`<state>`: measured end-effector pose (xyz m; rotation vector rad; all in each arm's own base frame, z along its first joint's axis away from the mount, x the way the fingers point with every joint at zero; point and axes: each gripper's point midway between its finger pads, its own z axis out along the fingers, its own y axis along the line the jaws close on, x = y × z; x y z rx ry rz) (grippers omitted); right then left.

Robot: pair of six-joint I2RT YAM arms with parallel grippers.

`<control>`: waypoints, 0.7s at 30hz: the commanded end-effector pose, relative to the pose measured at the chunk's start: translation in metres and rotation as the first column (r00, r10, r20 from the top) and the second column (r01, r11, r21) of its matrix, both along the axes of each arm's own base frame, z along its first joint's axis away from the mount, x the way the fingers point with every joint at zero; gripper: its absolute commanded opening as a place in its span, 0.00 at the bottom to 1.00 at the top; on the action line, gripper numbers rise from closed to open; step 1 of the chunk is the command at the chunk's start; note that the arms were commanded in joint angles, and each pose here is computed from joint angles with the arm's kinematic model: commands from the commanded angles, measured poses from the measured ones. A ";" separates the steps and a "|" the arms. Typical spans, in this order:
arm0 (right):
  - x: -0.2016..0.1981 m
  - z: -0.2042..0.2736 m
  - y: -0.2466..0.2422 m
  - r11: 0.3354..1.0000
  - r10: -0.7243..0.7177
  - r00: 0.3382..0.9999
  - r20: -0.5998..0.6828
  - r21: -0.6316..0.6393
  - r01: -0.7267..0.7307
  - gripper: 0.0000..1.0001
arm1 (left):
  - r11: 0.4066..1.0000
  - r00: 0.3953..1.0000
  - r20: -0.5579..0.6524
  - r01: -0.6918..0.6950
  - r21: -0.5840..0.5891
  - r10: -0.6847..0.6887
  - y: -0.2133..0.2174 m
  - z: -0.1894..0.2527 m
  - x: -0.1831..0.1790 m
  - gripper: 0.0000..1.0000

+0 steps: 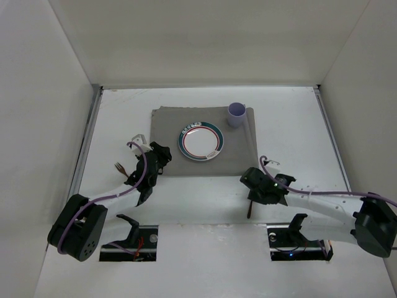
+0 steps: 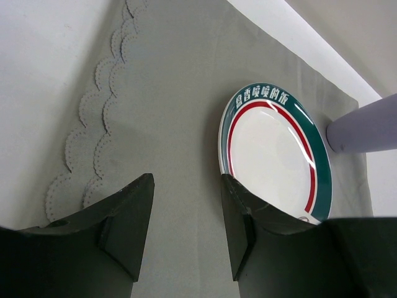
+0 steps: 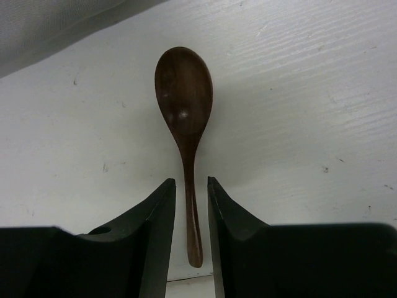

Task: Set the dinner table for one person

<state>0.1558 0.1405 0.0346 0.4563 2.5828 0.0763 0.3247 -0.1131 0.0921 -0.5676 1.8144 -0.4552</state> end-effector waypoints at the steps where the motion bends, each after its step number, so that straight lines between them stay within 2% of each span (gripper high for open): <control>1: 0.009 0.009 0.017 0.999 -0.001 1.000 0.027 0.044 0.000 0.33 | 0.999 0.998 0.066 -0.012 -0.040 0.014 -0.002 0.023 0.011 0.45; 7: 0.010 0.001 0.024 0.999 -0.001 1.000 0.005 0.033 0.001 0.29 | 0.999 0.997 0.069 -0.016 -0.042 0.019 0.000 0.024 0.011 0.45; 11: 0.014 0.001 0.025 1.000 -0.011 1.000 0.020 0.027 0.010 0.15 | 0.999 0.997 0.070 -0.015 -0.042 0.018 0.000 0.025 0.011 0.45; 13: 0.021 0.013 0.026 1.000 -0.004 0.998 0.065 0.025 0.002 0.10 | 0.999 0.998 0.066 -0.018 -0.040 0.020 0.000 0.023 0.011 0.45; 16: 0.039 0.047 0.026 0.998 0.053 0.987 0.154 -0.025 -0.050 0.07 | 0.999 0.997 0.069 -0.015 -0.043 0.018 -0.001 0.024 0.011 0.45; 21: 0.099 0.107 0.054 0.974 0.228 0.923 0.310 -0.089 -0.210 0.08 | 0.999 0.998 0.064 -0.018 -0.040 0.021 0.000 0.022 0.012 0.45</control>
